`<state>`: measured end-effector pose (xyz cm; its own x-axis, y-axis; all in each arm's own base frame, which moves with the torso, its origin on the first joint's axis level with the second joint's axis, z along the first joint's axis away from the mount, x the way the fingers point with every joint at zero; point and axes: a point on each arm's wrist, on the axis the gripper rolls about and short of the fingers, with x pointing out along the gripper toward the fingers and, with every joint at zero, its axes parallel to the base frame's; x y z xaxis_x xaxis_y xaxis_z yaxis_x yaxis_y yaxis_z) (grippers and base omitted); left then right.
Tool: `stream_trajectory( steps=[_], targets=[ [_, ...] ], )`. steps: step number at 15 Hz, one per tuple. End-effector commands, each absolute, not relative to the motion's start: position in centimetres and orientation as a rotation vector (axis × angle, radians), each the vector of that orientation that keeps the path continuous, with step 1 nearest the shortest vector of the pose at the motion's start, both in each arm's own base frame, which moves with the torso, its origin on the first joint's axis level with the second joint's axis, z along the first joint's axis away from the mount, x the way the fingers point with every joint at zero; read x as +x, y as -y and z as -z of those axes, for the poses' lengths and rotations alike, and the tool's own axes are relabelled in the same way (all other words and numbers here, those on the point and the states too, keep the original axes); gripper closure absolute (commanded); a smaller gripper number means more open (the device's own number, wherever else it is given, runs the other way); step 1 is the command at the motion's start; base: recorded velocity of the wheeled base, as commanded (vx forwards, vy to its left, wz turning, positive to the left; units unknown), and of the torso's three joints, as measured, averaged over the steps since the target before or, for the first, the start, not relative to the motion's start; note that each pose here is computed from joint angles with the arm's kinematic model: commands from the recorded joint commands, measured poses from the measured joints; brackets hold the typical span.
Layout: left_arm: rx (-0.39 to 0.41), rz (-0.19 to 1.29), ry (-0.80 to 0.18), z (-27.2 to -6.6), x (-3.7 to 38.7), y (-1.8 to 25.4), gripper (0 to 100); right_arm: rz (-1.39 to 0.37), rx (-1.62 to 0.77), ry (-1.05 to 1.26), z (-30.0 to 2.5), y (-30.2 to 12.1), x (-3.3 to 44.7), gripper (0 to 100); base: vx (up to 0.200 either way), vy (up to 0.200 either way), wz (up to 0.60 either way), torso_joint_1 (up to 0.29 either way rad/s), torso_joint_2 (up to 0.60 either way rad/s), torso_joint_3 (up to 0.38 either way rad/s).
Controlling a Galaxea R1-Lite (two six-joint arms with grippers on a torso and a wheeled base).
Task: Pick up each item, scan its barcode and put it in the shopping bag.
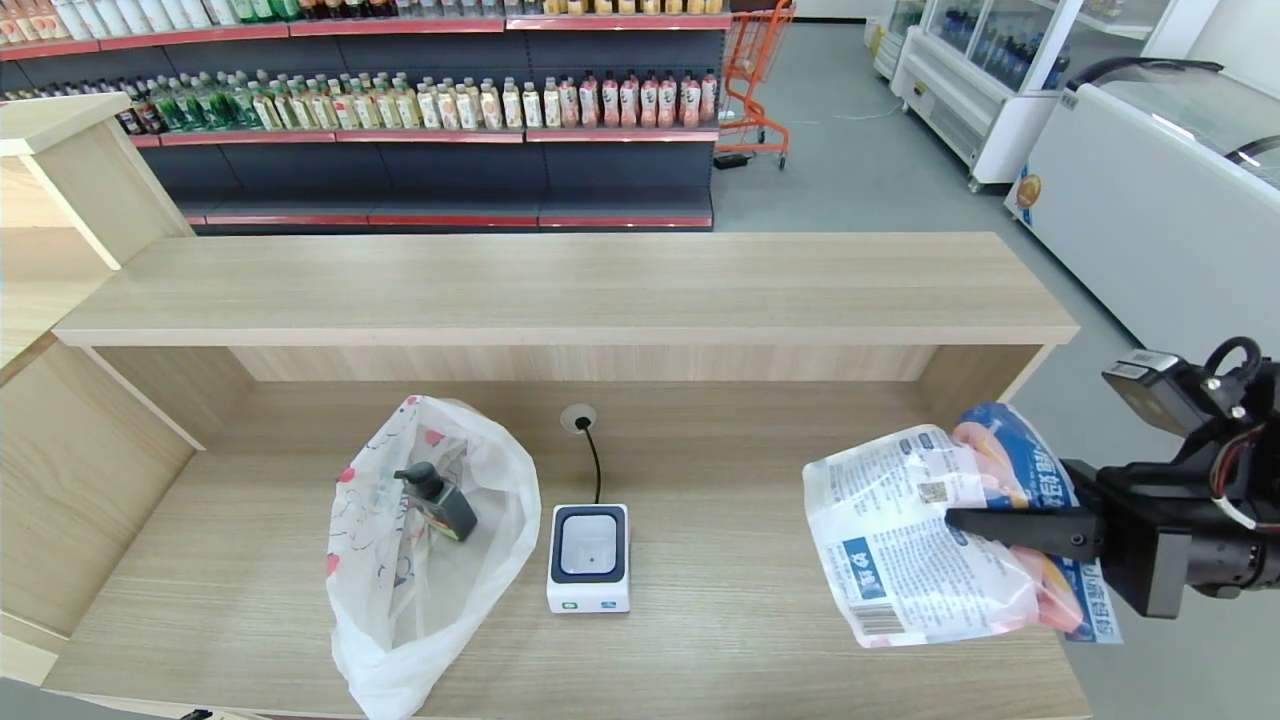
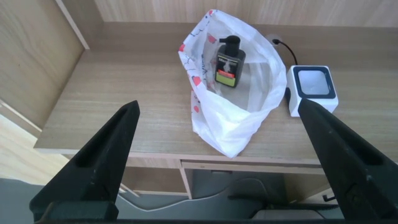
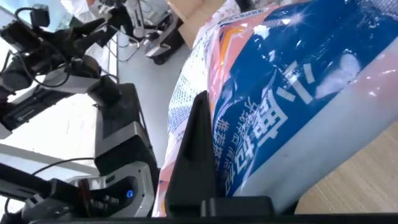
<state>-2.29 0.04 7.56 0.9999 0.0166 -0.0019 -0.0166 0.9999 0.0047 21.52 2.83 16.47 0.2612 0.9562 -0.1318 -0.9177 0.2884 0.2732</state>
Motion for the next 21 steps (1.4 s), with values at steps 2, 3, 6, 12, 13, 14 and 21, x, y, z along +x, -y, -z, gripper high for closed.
stream_trajectory(
  steps=[2, 3, 6, 12, 13, 14, 21],
  targets=[
    [0.005, -0.017, -0.002, -7.6, -2.3, 0.0, 0, -1.346, 0.134, -0.26, -18.1, -4.2, 19.9, 100, 0.0, 0.0, 0.0, 0.0, 0.0, 0.0],
    [0.005, -0.017, -0.002, -7.6, -2.3, 0.0, 0, -1.364, 0.148, -0.265, -18.6, -4.6, 19.4, 100, 0.0, 0.0, 0.0, 0.0, 0.0, 0.0],
    [0.005, -0.017, -0.002, -7.6, -2.3, 0.0, 0, -1.413, 0.226, -0.334, -19.0, -5.6, 18.1, 100, 0.0, 0.0, 0.0, 0.0, 0.0, 0.0],
    [0.005, -0.017, -0.002, -7.6, -2.3, 0.0, 0, -1.45, 0.281, -0.412, -18.4, -6.5, 17.7, 100, 0.0, 0.0, 0.0, 0.0, 0.0, 0.0],
    [0.005, -0.017, -0.002, -7.6, -2.3, 0.0, 0, -1.462, 0.309, -0.439, -18.7, -6.9, 17.7, 100, 0.0, 0.0, 0.0, 0.0, 0.0, 0.0],
    [0.005, -0.017, -0.002, -7.6, -2.3, 0.0, 0, -1.471, 0.345, -0.478, -18.7, -7.1, 17.3, 100, 0.0, 0.0, 0.0, 0.0, 0.0, 0.0],
    [0.005, -0.017, -0.002, -7.6, -2.3, 0.0, 0, -1.479, 0.375, -0.542, -17.5, -7.5, 17.0, 100, 0.0, 0.0, 0.0, 0.0, 0.0, 0.0]
  ],
)
